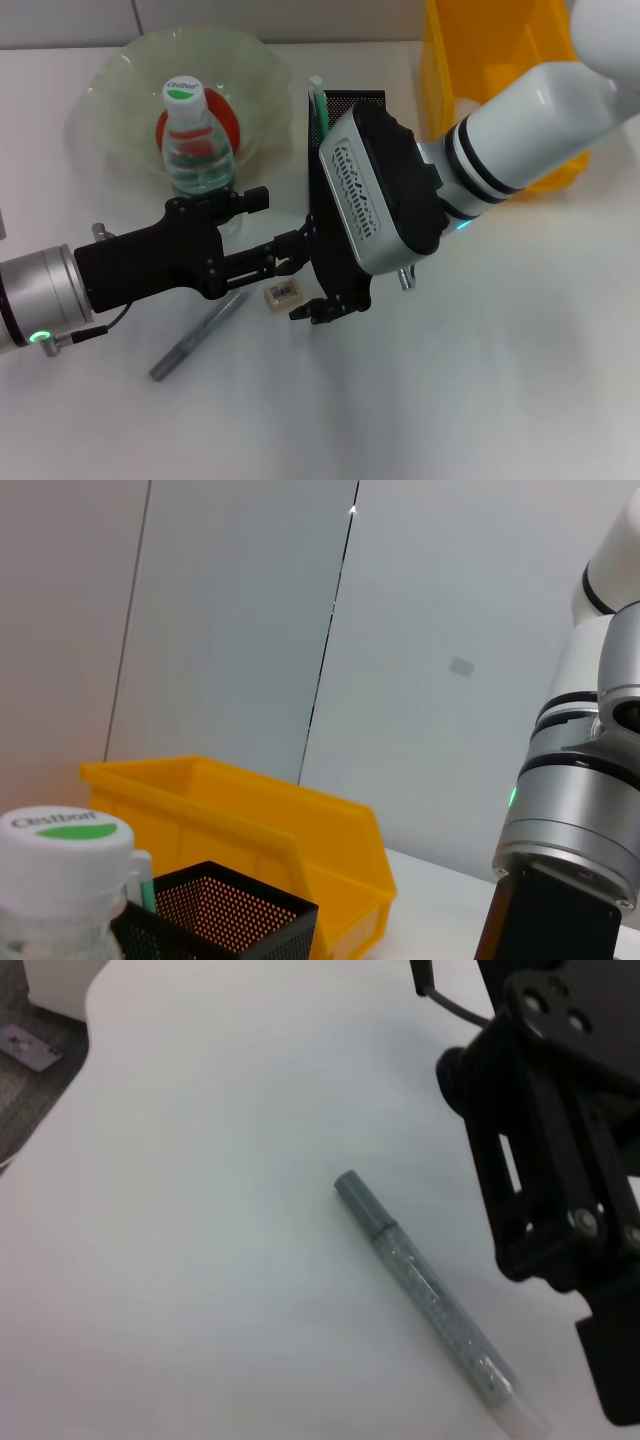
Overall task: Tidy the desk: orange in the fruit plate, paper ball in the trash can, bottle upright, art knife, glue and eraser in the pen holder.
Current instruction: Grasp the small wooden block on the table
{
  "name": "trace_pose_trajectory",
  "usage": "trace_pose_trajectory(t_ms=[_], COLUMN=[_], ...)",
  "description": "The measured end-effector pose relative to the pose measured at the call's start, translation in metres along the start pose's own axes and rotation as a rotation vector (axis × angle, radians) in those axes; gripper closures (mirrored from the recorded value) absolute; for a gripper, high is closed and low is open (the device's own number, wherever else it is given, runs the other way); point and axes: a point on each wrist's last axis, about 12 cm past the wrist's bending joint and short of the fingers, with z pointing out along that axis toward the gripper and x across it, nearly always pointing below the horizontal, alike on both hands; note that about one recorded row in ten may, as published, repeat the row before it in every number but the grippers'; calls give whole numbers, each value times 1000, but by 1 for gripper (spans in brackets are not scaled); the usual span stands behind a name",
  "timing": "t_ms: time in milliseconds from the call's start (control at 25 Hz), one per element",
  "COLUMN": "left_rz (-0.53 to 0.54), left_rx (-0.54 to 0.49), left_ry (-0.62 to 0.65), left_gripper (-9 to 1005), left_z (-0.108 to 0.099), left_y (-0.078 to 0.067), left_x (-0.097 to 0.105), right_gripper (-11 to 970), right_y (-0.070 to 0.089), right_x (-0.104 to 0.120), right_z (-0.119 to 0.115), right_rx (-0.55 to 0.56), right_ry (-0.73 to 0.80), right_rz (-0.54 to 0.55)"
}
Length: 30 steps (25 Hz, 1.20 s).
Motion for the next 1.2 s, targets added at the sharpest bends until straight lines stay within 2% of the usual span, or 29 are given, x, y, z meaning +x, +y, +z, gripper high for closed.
trace_pose_trajectory(t_ms=[360, 480, 600, 640, 680, 800, 840, 1000, 1040, 1200], left_rz=[5, 6, 8, 10, 10, 9, 7, 13, 15, 16], left_rx=[-5, -6, -4, -4, -4, -9, -12, -10, -7, -3], left_ry=[3, 3, 1, -8, -8, -20, -26, -34, -37, -38], left_gripper=[330, 330, 330, 330, 330, 330, 331, 331, 331, 331], left_z=[0, 0, 1, 1, 1, 0, 0, 1, 3, 4], left_y=[0, 0, 1, 2, 2, 3, 4, 5, 5, 5], left_x=[1, 1, 0, -2, -2, -4, -6, -8, -10, -11], right_gripper=[468, 467, 467, 467, 467, 467, 467, 468, 468, 468], right_y=[2, 7, 17, 28, 28, 49, 61, 72, 78, 89], right_x=[4, 3, 8, 15, 15, 25, 32, 45, 54, 63], right_z=[3, -6, -22, -33, -33, -49, -59, -72, -81, -98], right_rx=[15, 8, 34, 68, 68, 129, 152, 159, 159, 179], right_ry=[-40, -104, -167, -198, -198, -233, -252, -285, -320, -410], right_rz=[7, 43, 87, 110, 110, 143, 177, 260, 324, 392])
